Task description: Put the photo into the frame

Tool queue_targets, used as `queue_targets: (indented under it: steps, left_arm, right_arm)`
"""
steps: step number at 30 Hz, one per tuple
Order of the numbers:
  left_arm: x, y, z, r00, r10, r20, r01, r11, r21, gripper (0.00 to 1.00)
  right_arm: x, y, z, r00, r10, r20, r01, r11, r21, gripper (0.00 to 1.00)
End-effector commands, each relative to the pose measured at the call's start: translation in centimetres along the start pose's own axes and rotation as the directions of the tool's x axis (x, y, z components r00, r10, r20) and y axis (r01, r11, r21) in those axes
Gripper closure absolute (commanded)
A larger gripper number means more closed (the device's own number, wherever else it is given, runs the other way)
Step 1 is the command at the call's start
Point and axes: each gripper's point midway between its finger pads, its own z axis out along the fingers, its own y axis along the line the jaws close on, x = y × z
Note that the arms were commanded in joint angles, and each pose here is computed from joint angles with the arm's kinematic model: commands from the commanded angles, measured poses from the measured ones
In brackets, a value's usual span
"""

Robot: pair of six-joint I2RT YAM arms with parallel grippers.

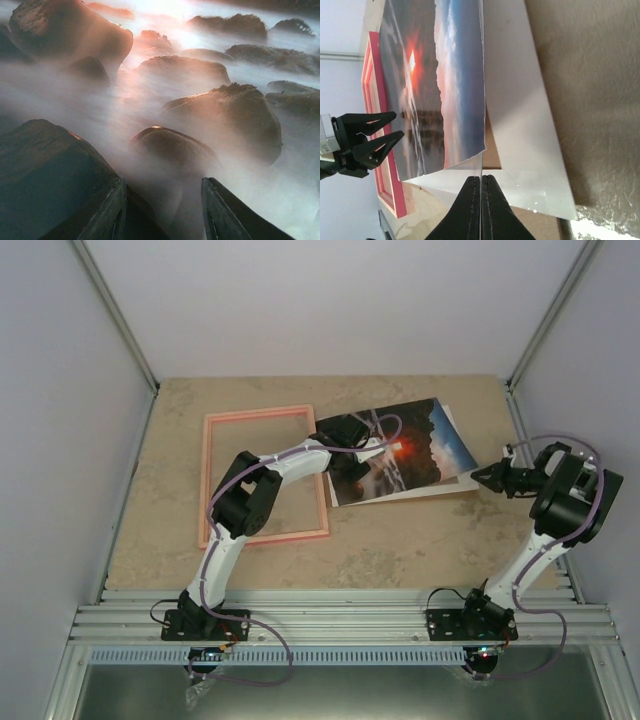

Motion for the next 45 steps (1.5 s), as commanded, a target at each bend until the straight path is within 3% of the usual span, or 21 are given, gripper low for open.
queue_targets:
  steps: [1,7,16,23,30,35,45]
  left_arm:
    - [3.6,-0.8,1.8,0.993,-0.008,-0.116,0.009,1.000,0.008,0.55]
    - [4.0,0.0,1.4,0.993,-0.035,-0.112,0.034,0.999,-0.010,0.52]
    - [4.3,0.6,0.2,0.993,-0.073,-0.094,0.071,0.997,-0.024,0.49]
    - [1.1,0.8,-3.9,0.995,-0.092,0.024,0.092,0.996,-0.012,0.22]
    - [-1.4,1.7,-8.3,0.985,-0.116,0.127,0.120,0.993,-0.024,0.09]
    - [-2.7,2.5,-11.1,0.970,-0.135,0.201,0.146,0.988,-0.042,0.07]
    - [-4.4,3.9,-15.1,0.942,-0.149,0.300,0.181,0.980,-0.082,0.05]
  right_arm:
    - [-2.4,2.9,-4.0,0.989,-0.128,0.078,0.125,0.991,0.048,0.99]
    - [-3.4,6.2,-8.7,0.962,-0.234,0.143,0.221,0.970,0.105,0.99]
    - [-3.3,10.9,-12.4,0.912,-0.372,0.172,0.348,0.924,0.157,0.99]
    - [-3.6,13.3,-15.0,0.842,-0.514,0.161,0.464,0.844,0.270,1.00]
    - [-3.1,17.2,-15.7,0.769,-0.621,0.151,0.575,0.775,0.262,0.99]
    - [-3.5,19.0,-17.1,0.683,-0.720,0.121,0.646,0.674,0.359,0.99]
    - [-4.5,26.5,-22.6,0.467,-0.861,0.200,0.700,0.498,0.511,0.99]
